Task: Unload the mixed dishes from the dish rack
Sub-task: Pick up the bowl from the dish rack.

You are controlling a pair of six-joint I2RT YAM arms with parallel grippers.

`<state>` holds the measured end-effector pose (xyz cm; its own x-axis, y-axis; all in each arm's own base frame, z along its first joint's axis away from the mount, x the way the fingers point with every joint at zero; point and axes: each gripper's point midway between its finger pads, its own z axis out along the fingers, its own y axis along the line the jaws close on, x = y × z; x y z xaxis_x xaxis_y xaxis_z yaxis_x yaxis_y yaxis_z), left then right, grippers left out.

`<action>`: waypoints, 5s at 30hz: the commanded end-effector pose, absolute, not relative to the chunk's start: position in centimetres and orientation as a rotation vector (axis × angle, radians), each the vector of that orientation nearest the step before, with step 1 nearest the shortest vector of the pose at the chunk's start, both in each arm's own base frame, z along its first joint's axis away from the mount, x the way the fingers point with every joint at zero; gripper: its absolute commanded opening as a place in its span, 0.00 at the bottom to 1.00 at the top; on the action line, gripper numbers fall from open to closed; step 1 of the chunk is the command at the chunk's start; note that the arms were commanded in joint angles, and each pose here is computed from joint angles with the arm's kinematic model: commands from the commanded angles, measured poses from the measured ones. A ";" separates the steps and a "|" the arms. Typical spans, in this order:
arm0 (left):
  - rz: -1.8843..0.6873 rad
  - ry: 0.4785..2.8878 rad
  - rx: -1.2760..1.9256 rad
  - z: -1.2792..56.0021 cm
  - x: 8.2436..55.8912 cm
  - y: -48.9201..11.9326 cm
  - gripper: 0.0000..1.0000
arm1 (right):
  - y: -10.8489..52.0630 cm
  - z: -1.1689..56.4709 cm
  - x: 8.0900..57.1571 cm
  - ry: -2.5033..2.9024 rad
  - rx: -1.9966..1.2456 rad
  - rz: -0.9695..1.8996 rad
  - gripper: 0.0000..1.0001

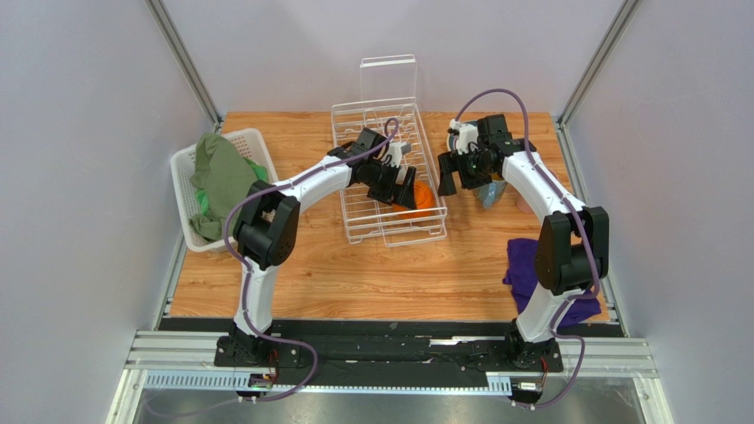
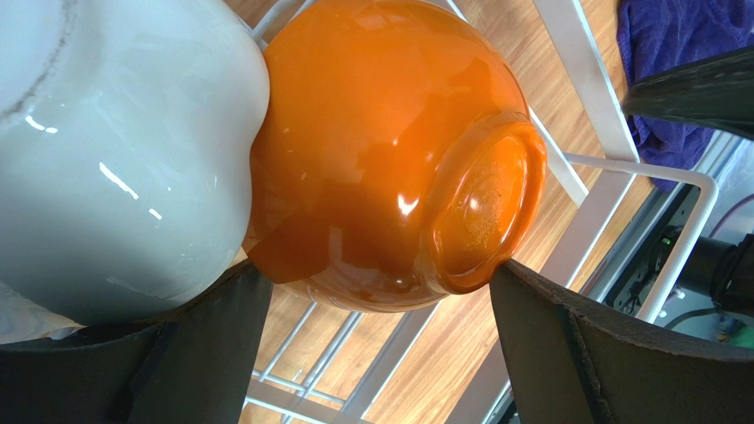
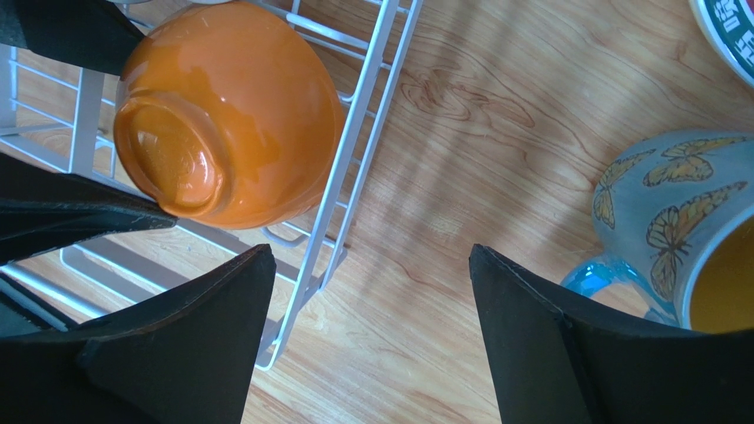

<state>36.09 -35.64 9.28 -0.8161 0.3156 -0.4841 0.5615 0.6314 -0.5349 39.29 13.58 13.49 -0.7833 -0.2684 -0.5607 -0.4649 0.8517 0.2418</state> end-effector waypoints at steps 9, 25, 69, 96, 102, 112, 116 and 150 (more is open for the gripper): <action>-1.066 2.336 0.736 13.0 36.6 -36.9 0.99 | 14.9 13.3 41.8 2.441 -0.556 0.397 0.81; -1.130 2.299 0.744 14.8 35.9 -37.3 0.99 | 14.9 11.5 42.1 2.460 -0.570 0.292 0.73; -1.291 2.299 0.671 16.1 35.9 -38.6 0.99 | 16.4 9.4 41.0 2.487 -0.625 0.282 0.68; -1.271 2.401 0.619 13.5 36.1 -38.6 0.74 | 16.3 10.0 40.8 2.474 -0.634 0.270 0.69; -1.261 2.359 0.657 15.0 35.9 -38.3 0.51 | 16.2 10.7 40.9 2.463 -0.635 0.266 0.69; -1.239 2.286 0.756 18.0 35.2 -37.7 0.00 | 16.3 12.4 40.9 2.440 -0.634 0.278 0.69; -1.236 2.247 0.809 19.4 34.7 -37.4 0.00 | 16.4 13.9 40.8 2.415 -0.631 0.292 0.71; -0.167 1.557 1.245 32.3 34.6 -32.0 0.00 | 15.1 32.9 38.7 2.179 -0.514 0.576 0.86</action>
